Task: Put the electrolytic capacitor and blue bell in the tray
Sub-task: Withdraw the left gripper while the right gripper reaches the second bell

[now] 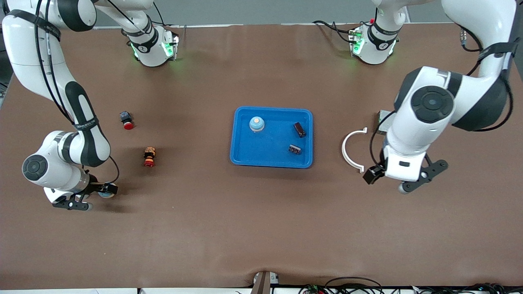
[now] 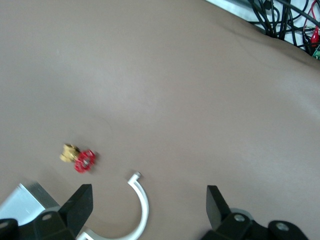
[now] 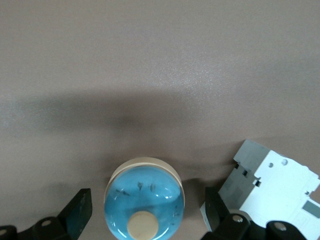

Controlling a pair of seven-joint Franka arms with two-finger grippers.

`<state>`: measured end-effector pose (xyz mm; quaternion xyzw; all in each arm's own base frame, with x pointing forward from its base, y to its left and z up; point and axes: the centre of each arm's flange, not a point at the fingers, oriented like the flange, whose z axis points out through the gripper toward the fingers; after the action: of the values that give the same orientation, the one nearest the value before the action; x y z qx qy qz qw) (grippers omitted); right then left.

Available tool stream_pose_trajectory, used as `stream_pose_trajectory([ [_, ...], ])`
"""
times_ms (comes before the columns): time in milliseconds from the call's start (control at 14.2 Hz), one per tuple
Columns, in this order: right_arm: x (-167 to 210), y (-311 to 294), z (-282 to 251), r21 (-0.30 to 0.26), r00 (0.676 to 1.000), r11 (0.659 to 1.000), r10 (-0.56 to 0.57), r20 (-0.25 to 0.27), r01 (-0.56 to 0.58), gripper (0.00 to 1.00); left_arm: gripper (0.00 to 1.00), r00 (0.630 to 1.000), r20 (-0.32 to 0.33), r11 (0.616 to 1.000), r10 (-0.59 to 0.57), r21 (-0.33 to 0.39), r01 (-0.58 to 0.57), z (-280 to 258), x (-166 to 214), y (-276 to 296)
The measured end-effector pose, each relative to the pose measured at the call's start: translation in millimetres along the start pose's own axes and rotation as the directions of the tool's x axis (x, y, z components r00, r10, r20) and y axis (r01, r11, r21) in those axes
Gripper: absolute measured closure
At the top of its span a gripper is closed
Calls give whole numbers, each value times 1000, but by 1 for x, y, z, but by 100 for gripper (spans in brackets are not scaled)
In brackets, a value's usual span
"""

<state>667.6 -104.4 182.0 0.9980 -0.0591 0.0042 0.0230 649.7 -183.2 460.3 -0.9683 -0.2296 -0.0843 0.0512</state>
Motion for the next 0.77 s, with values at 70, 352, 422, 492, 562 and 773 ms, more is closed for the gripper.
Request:
stream_pose_trajectory([
  [70,0,0,0,0,1000,1000,-1,1,1,0,0,999,-6,999,34,2,-34,-3,7,-9],
  [352,1,-2,-4,5,1000,1000,1,-1,-1,34,0,993,-19,993,118,28,-118,-20,30,-46],
  [422,0,-2,-3,11,1000,1000,7,0,-7,34,0,991,-24,991,131,31,-130,-24,34,-53],
  [492,0,-3,-3,16,1000,1000,11,1,-11,34,0,990,-27,990,141,29,-140,-28,38,-59],
  [562,0,-4,-3,19,1000,1000,13,4,-13,34,0,989,-24,989,148,21,-148,-32,41,-66],
  [773,2,-20,-11,26,998,999,25,58,-27,34,0,984,-7,984,180,-1,-180,-41,51,-87],
])
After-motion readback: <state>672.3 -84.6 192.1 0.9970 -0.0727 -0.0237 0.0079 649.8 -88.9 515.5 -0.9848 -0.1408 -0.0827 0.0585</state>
